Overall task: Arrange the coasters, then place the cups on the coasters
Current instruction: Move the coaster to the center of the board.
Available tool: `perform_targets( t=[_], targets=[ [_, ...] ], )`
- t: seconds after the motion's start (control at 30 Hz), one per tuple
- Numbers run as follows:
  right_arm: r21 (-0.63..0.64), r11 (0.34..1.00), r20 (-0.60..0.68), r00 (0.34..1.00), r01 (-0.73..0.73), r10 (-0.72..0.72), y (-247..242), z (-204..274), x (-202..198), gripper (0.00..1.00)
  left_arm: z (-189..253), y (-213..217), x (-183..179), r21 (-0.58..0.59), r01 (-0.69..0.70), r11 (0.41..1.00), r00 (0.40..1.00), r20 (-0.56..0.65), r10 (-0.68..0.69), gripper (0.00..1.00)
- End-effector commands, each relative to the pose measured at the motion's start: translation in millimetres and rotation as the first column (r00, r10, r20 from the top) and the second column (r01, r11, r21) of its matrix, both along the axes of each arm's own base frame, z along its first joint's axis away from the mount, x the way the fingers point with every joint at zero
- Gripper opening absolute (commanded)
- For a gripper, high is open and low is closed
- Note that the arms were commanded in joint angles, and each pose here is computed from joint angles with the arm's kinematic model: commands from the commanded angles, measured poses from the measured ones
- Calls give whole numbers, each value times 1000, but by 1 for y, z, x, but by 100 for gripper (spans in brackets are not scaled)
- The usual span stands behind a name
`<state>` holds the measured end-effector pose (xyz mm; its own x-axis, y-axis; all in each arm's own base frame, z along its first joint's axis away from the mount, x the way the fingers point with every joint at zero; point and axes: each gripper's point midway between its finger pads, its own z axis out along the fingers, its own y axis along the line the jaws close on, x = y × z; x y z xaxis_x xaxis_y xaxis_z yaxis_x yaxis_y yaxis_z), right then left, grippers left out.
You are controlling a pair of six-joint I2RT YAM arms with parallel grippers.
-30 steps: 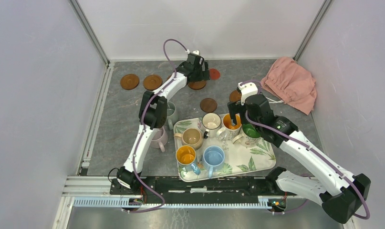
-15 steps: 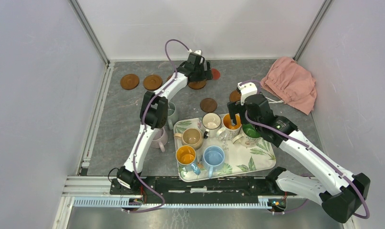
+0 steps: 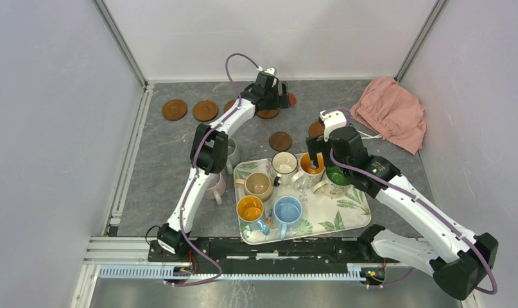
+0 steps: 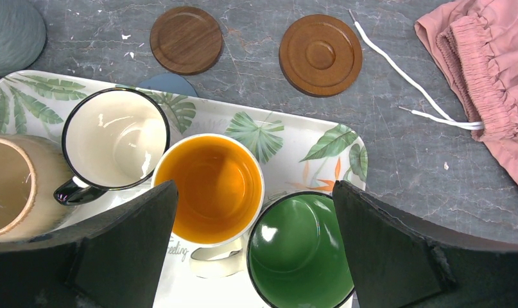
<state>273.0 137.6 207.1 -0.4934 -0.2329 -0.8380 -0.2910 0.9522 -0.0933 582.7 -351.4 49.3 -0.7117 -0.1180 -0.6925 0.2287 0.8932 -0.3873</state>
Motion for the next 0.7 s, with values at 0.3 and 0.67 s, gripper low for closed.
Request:
perform_targets(
  t=[0.3,0.67],
  targets=[
    [40,999,58,998,1,-3,3,20,6,98,15,-3,-14,-8,11,1000,1000,-14,-11,100],
    [51,999,57,998,-4,1,3,19,3,98,9,0,-28,-1,17,1000,999,-44,-17,100]
  ],
)
